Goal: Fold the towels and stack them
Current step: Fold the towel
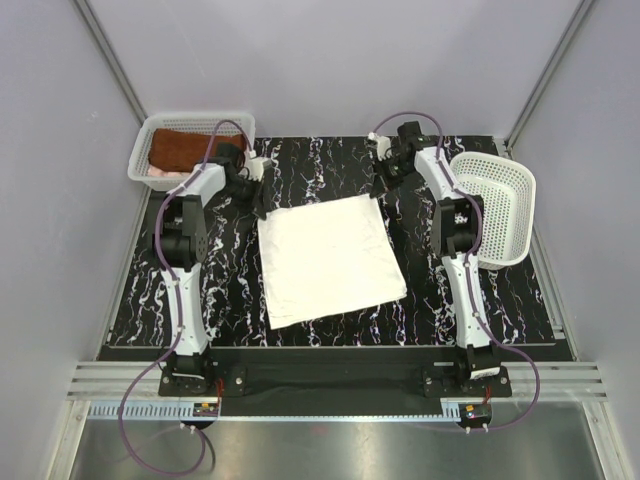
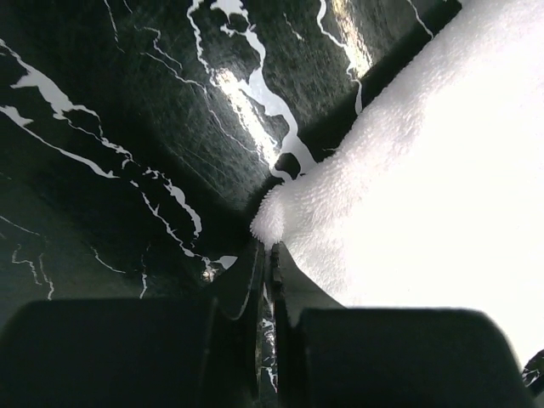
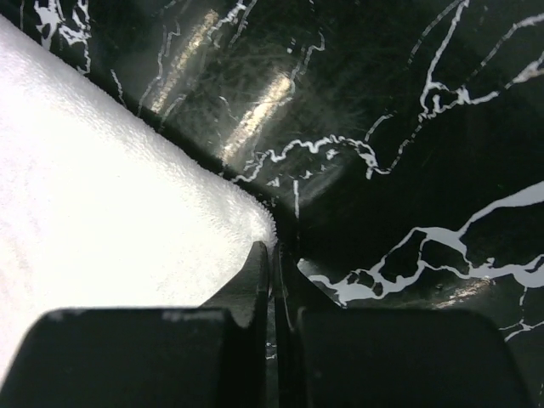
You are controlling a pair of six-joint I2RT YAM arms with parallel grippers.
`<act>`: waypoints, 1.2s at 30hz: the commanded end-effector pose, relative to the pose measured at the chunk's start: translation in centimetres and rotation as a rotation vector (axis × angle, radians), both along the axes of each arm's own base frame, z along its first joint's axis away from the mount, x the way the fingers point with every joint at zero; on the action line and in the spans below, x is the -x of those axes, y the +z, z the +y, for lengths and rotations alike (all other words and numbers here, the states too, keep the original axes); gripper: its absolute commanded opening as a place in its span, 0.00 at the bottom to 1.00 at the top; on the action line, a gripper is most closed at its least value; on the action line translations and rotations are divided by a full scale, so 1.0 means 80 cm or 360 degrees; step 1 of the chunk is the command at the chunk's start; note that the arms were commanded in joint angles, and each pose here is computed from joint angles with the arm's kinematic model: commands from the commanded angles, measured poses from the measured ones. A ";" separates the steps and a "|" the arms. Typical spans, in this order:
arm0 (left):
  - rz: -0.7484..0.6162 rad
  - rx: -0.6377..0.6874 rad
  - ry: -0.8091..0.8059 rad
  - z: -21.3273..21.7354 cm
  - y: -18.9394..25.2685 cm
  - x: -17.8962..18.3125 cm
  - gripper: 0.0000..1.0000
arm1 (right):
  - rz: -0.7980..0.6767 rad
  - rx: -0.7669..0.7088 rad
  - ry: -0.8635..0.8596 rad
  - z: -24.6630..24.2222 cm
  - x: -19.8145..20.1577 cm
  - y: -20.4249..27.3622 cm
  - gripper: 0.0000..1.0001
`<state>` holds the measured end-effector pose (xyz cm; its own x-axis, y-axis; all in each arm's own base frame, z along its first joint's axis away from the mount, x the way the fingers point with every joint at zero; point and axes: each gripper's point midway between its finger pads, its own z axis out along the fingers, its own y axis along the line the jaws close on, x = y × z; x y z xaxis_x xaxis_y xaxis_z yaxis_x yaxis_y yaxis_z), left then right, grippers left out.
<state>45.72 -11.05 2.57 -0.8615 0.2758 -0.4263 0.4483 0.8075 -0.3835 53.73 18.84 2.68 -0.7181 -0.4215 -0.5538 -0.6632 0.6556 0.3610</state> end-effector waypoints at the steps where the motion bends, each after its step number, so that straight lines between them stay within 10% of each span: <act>1: -0.0109 0.0056 0.0021 -0.006 0.035 -0.027 0.00 | -0.0168 -0.0106 -0.0054 -0.008 -0.023 0.059 0.00; 20: -0.1006 0.0125 0.0095 -0.026 0.377 0.010 0.00 | -0.1214 -0.0241 -0.0564 -0.072 0.049 0.475 0.00; 36: -0.1179 0.0276 -0.0005 -0.055 0.457 0.238 0.00 | -0.1230 -0.0617 -0.0650 -0.082 0.320 0.522 0.00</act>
